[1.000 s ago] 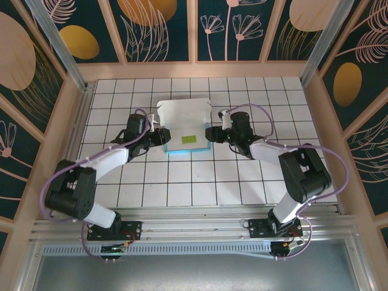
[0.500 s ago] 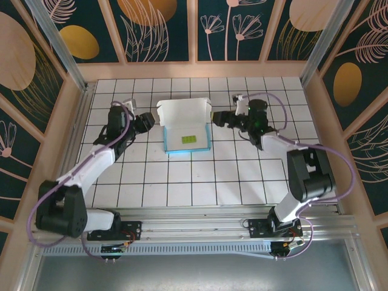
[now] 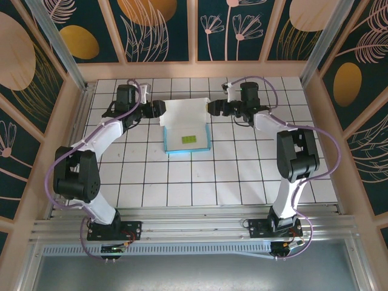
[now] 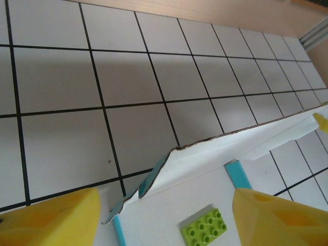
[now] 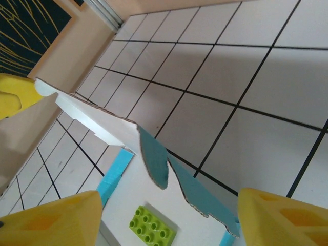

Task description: Fold the paper box

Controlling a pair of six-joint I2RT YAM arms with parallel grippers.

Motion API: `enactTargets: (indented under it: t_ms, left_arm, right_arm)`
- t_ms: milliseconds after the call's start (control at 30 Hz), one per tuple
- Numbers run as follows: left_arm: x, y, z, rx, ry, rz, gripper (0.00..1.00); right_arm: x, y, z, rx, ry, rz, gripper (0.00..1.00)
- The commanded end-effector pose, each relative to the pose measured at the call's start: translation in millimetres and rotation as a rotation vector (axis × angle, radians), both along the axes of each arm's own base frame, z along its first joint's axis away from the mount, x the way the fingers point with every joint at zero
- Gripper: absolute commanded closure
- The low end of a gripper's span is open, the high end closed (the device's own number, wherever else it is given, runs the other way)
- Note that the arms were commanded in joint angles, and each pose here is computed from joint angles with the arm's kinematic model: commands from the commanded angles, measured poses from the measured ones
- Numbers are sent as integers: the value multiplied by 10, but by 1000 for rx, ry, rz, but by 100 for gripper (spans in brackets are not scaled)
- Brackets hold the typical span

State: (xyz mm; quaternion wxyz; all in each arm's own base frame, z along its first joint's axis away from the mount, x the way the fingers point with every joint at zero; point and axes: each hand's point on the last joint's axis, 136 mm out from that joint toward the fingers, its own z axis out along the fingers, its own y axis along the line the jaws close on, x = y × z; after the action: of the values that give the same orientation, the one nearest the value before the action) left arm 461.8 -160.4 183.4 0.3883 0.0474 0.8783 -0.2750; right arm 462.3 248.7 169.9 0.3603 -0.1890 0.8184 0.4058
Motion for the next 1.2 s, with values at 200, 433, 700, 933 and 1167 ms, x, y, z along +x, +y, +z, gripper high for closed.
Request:
enactTargets:
  t_ms: [200,433,700,933,1167]
  left_arm:
    - [49,-163,-291,-18,91,-118,31]
    - [20,-183,-265,-41,96,-117,40]
    - [-74,-172,-255,-60,116,-105,39]
    - [-146,-189,-283,-151,163,-49,35]
    - [-209,-258,-264,-215,172,-42,33]
  right_arm:
    - [-2,171,-41,-32,17,25,38]
    - [-8,185,-26,-46,27,0,43]
    - [-47,232,-25,-66,36,-30,43]
    - [-68,248,-52,-54,95,-115,42]
    - [-131,273,-61,-12,137,-165,41]
